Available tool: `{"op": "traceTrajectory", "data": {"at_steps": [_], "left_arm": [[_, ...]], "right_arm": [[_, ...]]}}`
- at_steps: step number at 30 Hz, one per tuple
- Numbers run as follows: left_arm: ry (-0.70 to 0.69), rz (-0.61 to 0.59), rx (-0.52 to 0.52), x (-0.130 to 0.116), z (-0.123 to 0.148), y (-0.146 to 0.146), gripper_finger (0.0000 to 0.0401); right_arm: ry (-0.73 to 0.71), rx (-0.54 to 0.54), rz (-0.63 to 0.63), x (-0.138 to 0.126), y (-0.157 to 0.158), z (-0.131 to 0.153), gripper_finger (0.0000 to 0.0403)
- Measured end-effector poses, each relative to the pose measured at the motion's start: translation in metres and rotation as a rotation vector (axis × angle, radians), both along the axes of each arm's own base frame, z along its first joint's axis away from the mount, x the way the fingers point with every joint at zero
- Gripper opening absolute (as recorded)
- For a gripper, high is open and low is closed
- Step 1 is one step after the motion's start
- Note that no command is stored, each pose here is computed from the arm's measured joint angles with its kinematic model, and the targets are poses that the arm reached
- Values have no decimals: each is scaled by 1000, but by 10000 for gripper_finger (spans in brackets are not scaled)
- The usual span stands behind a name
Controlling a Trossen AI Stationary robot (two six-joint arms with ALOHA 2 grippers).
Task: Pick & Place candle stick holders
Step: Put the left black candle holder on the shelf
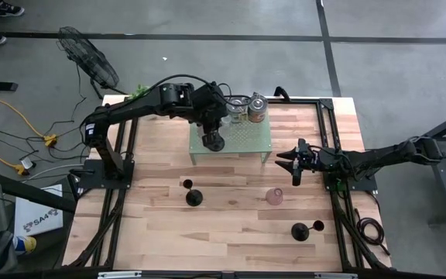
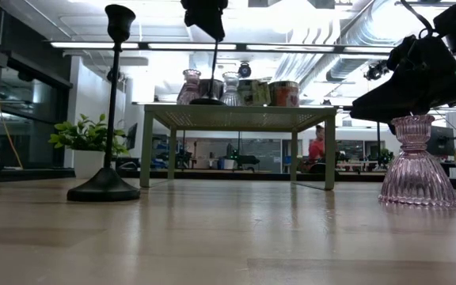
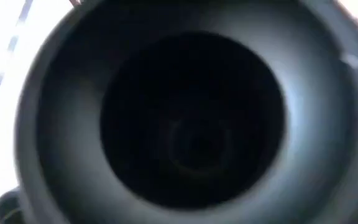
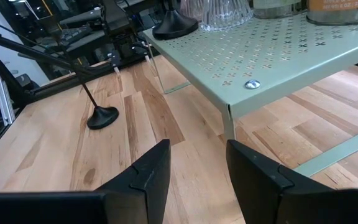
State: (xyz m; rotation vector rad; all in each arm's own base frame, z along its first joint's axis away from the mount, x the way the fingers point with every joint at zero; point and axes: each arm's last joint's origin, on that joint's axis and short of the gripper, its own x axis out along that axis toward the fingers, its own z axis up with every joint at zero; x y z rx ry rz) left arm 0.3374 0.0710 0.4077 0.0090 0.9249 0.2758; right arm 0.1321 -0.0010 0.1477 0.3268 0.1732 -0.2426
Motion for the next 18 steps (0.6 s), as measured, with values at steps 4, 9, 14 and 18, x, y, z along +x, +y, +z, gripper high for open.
{"op": "traceTrajectory", "data": {"at_steps": [4,9,14,18], "left_arm": [[17,-5,1,-1,-1,0,95],[35,-7,-1,-3,-2,0,124],[56,-7,-5,-4,-3,-1,156],[71,-6,-7,-6,-4,-1,172]], "right_arm": [[0,0,0,0,0,0,148],[0,0,0,0,0,0,148],[0,0,0,0,0,0,148],[0,0,0,0,0,0,148]]}}
